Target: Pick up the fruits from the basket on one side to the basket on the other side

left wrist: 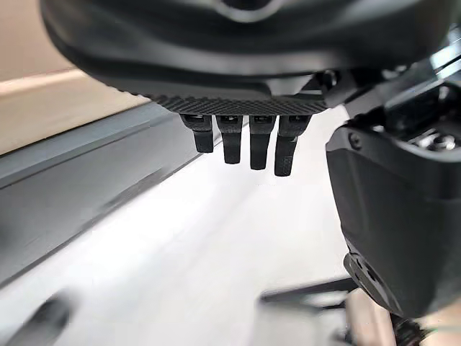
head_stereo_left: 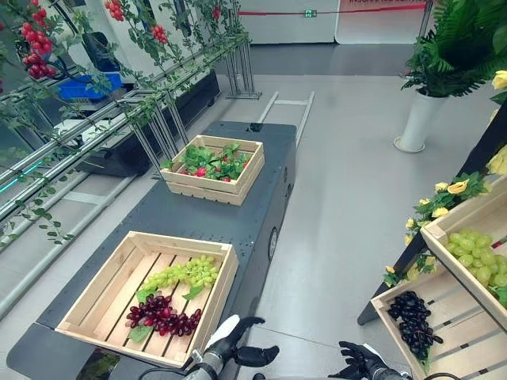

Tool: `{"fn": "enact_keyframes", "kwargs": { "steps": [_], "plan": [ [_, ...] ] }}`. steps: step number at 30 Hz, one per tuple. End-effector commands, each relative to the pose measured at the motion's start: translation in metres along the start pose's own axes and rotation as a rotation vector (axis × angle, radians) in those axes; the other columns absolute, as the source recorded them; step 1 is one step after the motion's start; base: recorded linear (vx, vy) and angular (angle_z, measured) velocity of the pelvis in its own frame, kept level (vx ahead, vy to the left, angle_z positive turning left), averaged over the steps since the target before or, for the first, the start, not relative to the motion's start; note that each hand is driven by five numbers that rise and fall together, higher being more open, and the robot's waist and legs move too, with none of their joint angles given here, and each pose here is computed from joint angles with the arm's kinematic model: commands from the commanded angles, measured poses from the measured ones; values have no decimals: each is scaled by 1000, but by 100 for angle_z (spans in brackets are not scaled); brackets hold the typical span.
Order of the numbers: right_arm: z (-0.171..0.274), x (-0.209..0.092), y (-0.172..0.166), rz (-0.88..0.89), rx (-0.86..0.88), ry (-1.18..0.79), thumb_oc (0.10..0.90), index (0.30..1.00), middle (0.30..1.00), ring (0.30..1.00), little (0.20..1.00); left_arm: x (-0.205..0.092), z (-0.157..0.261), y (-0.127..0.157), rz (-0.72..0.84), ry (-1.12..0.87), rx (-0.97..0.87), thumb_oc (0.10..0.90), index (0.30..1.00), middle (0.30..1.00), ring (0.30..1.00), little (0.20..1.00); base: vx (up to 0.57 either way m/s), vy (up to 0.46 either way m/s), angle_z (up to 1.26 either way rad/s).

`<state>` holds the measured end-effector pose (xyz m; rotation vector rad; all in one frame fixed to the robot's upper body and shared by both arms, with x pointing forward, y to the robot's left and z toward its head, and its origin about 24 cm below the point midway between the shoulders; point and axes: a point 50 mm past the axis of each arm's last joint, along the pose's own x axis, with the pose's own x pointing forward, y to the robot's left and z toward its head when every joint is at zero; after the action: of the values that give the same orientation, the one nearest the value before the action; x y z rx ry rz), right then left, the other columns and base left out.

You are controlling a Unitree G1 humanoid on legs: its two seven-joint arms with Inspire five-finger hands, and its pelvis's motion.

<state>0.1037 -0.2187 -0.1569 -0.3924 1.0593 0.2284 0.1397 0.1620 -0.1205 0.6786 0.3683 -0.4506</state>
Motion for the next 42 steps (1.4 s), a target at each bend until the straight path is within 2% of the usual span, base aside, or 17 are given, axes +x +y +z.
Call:
{"fn": "enact_keyframes", "kwargs": {
  "steps": [1, 2, 6, 9, 13, 16, 21, 27, 33, 42],
  "plan": [
    [28, 7, -9, -11, 33, -78, 800, 900, 900, 900, 900, 32, 52, 83, 415, -305, -53, 800, 900, 900, 900, 900, 0, 0, 0],
    [27, 7, -10, -12, 32, -75, 800, 900, 900, 900, 900, 31, 53, 90, 455, -317, -45, 800, 900, 900, 900, 900, 13, 42, 2],
    [20, 5, -14, -26, 38, -57, 800, 900, 900, 900, 900, 19, 63, 146, 703, -399, 16, 800, 900, 900, 900, 900, 20, 45, 7],
    [17, 3, -12, -28, 44, -52, 800, 900, 900, 900, 900, 7, 71, 194, 833, -435, -105, 800, 900, 900, 900, 900, 24, 59, 13],
    [16, 3, -10, -32, 43, -53, 800, 900, 900, 900, 900, -4, 84, 220, 940, -485, 8, 800, 900, 900, 900, 900, 20, 52, 8],
    [17, 2, -8, -28, 28, -68, 800, 900, 900, 900, 900, -10, 79, 245, 1047, -416, 81, 800, 900, 900, 900, 900, 34, 58, 13],
    [23, 3, -10, -35, 14, -89, 800, 900, 900, 900, 900, -17, 59, 263, 1116, -245, 130, 800, 900, 900, 900, 900, 20, 61, 9],
    [43, 5, -15, -38, 8, -164, 800, 900, 900, 900, 900, -35, 36, 297, 1190, -34, 306, 800, 900, 900, 900, 900, -5, 56, 2],
    [87, 8, -37, -81, -7, -294, 800, 900, 900, 900, 900, -45, 46, 337, 1205, 51, 532, 800, 900, 900, 900, 900, -147, 30, 16],
    [120, 3, -70, -162, -92, -355, 800, 900, 900, 900, 900, -45, 67, 360, 1190, 99, 830, 800, 900, 900, 900, 900, -147, 98, 13]
  ]
}}
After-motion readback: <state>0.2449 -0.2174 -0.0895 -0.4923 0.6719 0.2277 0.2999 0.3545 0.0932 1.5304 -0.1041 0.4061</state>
